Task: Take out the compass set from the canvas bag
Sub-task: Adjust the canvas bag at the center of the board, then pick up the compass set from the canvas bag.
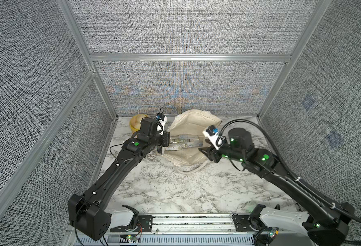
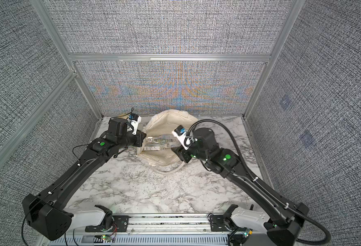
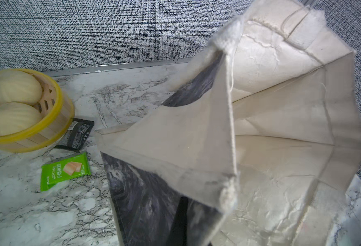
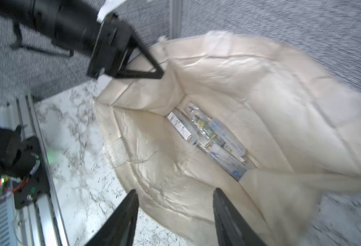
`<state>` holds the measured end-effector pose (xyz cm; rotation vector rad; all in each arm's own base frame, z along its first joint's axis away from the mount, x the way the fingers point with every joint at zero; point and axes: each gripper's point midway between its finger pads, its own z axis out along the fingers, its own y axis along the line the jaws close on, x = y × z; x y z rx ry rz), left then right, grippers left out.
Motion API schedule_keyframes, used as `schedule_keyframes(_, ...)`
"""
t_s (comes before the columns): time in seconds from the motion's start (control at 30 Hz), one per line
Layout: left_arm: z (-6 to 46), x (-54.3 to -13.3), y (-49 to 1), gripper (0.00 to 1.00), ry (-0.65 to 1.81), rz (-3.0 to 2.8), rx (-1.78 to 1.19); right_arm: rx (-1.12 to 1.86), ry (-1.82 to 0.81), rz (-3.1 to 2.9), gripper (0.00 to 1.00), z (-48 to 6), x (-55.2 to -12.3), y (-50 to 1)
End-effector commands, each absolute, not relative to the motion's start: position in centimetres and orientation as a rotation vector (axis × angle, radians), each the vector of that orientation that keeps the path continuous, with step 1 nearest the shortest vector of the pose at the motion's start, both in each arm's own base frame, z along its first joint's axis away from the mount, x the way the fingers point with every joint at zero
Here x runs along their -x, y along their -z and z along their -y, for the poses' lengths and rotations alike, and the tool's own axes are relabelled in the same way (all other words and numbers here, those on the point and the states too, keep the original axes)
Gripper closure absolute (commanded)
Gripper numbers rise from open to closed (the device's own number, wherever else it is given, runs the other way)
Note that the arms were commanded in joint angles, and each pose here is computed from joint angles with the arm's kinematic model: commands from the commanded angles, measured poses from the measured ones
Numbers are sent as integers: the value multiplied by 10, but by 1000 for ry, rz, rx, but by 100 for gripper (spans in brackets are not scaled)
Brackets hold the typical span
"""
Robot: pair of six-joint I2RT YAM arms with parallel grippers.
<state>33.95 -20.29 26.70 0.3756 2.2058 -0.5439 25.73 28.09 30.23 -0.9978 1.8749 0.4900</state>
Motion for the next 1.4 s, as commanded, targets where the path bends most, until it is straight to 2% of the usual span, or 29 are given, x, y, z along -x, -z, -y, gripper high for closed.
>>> schedule_keyframes(0.0,208,-331,-263,100,586,-2208,-408,1096,-318,-1881,48,-308,-282,-267)
schedule_keyframes(0.1,204,-328,-257,100,572,-2219,-408,1129,-130,-1993,57,-314,-315,-223)
schedule_keyframes(0.2,203,-326,-260,100,577,-2208,-397,1190,12,-2045,61,-310,-327,-179)
schedule_keyframes(0.27,202,-325,-264,100,582,-2198,-384,1214,20,-2079,61,-306,-315,-157)
schedule_keyframes(0.43,205,-319,-267,100,633,-2197,-363,1241,-115,-2091,61,-307,-254,-117)
schedule_keyframes(0.53,207,-313,-261,100,676,-2211,-351,1230,-161,-2019,62,-310,-242,-126)
schedule_keyframes(0.63,205,-307,-252,100,677,-2245,-352,1213,-106,-1867,67,-317,-259,-158)
schedule_keyframes(0.7,204,-304,-243,100,668,-2269,-358,1231,-59,-1773,68,-325,-275,-173)
schedule_keyframes(0.9,203,-294,-224,100,670,-2331,-361,1421,94,-1717,71,-338,-335,-173)
schedule_keyframes(1.13,194,-293,-221,100,602,-2337,-345,1475,-147,-1819,68,-366,-347,-152)
schedule_keyframes(1.3,188,-294,-221,100,555,-2345,-340,1401,-420,-2008,65,-377,-346,-122)
schedule_keyframes(1.37,185,-296,-220,100,532,-2347,-329,1334,-501,-2090,61,-374,-351,-117)
